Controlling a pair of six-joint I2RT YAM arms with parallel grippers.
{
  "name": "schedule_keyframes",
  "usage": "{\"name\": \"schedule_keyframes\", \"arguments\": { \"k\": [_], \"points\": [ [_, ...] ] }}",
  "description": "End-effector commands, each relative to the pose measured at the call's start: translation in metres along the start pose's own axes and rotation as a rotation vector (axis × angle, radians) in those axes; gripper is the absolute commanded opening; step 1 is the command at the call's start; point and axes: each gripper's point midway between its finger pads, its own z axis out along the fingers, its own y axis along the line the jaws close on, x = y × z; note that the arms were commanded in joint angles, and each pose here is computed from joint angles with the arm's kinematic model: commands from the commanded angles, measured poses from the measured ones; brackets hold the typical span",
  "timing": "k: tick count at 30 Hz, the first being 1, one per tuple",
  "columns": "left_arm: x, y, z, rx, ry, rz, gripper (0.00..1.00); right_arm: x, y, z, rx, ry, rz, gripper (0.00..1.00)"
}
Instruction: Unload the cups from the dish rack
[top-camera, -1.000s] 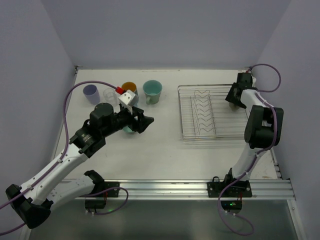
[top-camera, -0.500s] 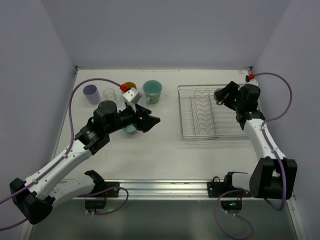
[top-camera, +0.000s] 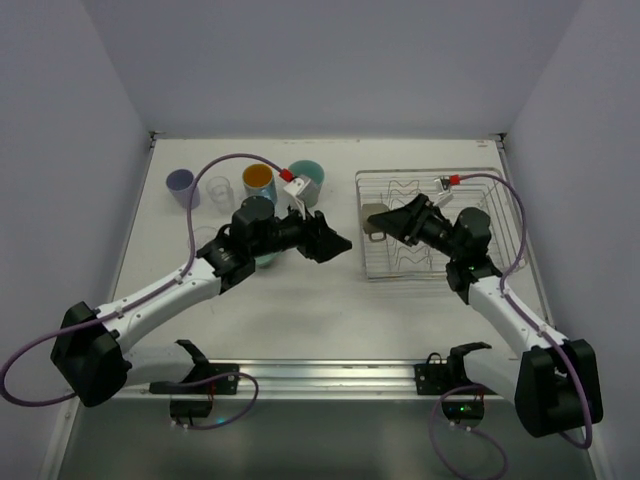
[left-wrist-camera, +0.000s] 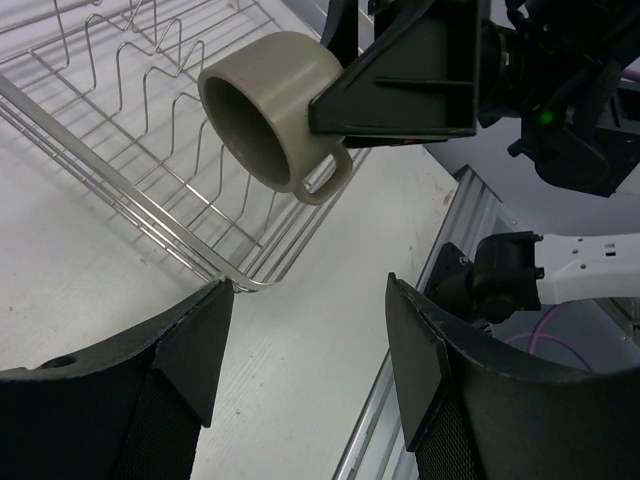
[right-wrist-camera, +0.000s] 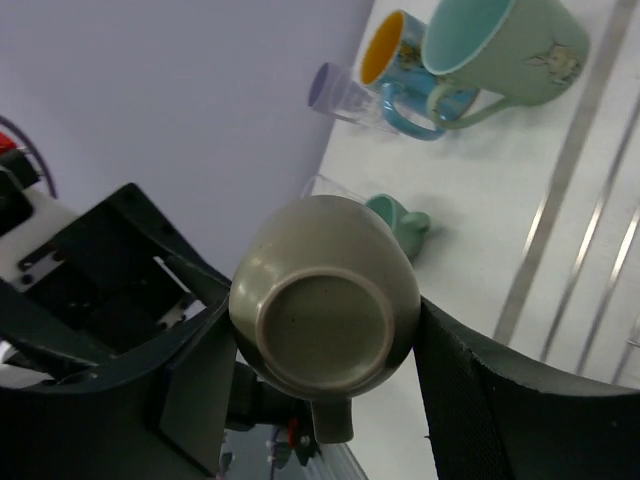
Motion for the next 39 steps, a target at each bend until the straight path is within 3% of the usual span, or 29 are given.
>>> {"name": "schedule_keyframes", "arguments": {
  "k": [1, 9, 20, 28, 29, 31, 32, 33, 34, 39],
  "points": [
    [-0.033, -0.015, 0.009, 0.035, -0.099, 0.041, 0.68, -0.003, 0.062, -0.010, -0.258, 0.010, -0.035, 0.40],
    [-0.043, -0.020, 0.030, 0.064, -0.126, 0.069, 0.67, 0.008, 0.066, -0.009, -0.342, 0.073, 0.042, 0.39],
    [-0.050, -0.021, 0.043, 0.089, -0.145, 0.079, 0.51, 0.014, 0.070, -0.004, -0.363, 0.108, 0.057, 0.39],
    [-0.056, -0.030, 0.042, 0.120, -0.170, 0.087, 0.33, 0.021, 0.070, 0.003, -0.391, 0.153, 0.118, 0.38],
    [-0.056, -0.029, 0.042, 0.116, -0.172, 0.088, 0.23, 0.022, 0.070, 0.004, -0.398, 0.154, 0.120, 0.38],
    [-0.056, -0.029, 0.042, 0.111, -0.172, 0.087, 0.14, 0.022, 0.072, 0.003, -0.411, 0.160, 0.129, 0.38],
    [-0.057, -0.028, 0.042, 0.104, -0.174, 0.090, 0.03, 0.023, 0.071, 0.004, -0.409, 0.164, 0.136, 0.38],
    [-0.056, -0.026, 0.042, 0.091, -0.172, 0.089, 0.00, 0.024, 0.071, 0.005, -0.409, 0.165, 0.137, 0.38],
    [-0.058, -0.027, 0.039, 0.085, -0.179, 0.094, 0.00, 0.024, 0.071, 0.005, -0.408, 0.166, 0.137, 0.39],
    [-0.063, -0.013, 0.023, -0.037, -0.186, 0.124, 0.00, 0.026, 0.067, 0.004, -0.394, 0.162, 0.136, 0.86]
  ]
}}
